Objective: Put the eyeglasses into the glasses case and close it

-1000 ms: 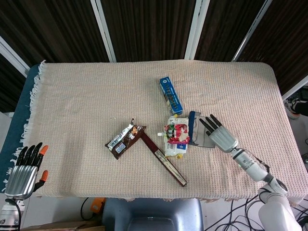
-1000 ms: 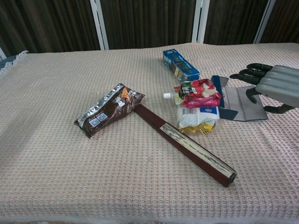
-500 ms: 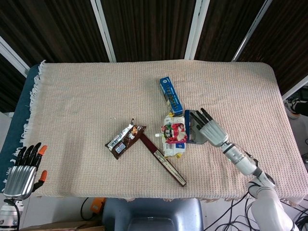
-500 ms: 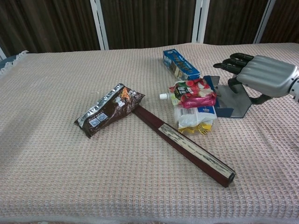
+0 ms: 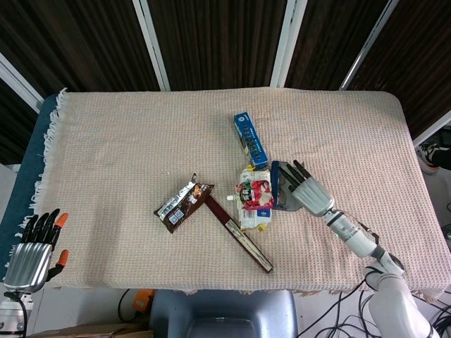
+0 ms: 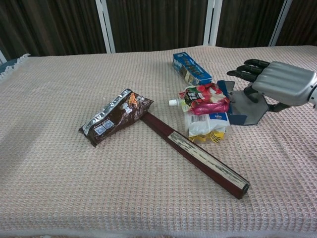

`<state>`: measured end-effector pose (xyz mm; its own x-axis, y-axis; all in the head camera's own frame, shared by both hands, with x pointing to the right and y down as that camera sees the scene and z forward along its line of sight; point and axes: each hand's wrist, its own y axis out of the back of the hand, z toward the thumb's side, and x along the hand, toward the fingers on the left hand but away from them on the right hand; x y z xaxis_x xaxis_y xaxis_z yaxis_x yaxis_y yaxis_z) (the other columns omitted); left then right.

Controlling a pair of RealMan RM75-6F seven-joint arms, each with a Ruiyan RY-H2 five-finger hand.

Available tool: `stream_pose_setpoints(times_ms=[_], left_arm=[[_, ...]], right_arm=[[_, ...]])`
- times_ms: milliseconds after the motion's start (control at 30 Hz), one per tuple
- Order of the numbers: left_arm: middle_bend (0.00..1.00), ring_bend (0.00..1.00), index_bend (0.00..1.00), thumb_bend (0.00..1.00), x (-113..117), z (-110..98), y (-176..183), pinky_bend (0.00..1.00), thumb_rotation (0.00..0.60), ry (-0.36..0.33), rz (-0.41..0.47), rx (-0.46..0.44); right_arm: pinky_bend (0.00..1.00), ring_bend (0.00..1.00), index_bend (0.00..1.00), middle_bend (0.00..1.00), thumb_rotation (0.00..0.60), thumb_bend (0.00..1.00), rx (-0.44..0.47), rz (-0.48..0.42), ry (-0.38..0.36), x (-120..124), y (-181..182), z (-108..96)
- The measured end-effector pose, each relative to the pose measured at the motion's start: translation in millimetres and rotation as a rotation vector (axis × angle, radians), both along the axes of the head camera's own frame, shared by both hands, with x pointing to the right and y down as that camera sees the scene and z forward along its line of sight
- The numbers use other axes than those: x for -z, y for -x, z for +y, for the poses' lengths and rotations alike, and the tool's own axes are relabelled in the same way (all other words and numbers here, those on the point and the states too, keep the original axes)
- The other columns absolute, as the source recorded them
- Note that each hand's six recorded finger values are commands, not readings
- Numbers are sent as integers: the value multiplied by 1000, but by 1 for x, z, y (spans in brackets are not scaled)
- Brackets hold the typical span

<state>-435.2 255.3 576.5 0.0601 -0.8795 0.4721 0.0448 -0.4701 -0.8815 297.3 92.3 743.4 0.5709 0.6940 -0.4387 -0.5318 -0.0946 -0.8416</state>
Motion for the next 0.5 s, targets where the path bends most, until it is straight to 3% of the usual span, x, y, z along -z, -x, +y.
stream_pose_setpoints(times_ms=[267, 500], left_arm=[[0, 0, 0, 416, 2, 0, 0, 0, 600, -6, 7, -1], [0, 0, 0, 415, 3, 1, 0, 0, 600, -6, 14, -7]], right_arm=[[0, 0, 737, 108, 600, 631, 9, -36, -4, 14, -17, 12], [0, 0, 739, 109, 600, 631, 27, -65, -15, 36, -48, 44]])
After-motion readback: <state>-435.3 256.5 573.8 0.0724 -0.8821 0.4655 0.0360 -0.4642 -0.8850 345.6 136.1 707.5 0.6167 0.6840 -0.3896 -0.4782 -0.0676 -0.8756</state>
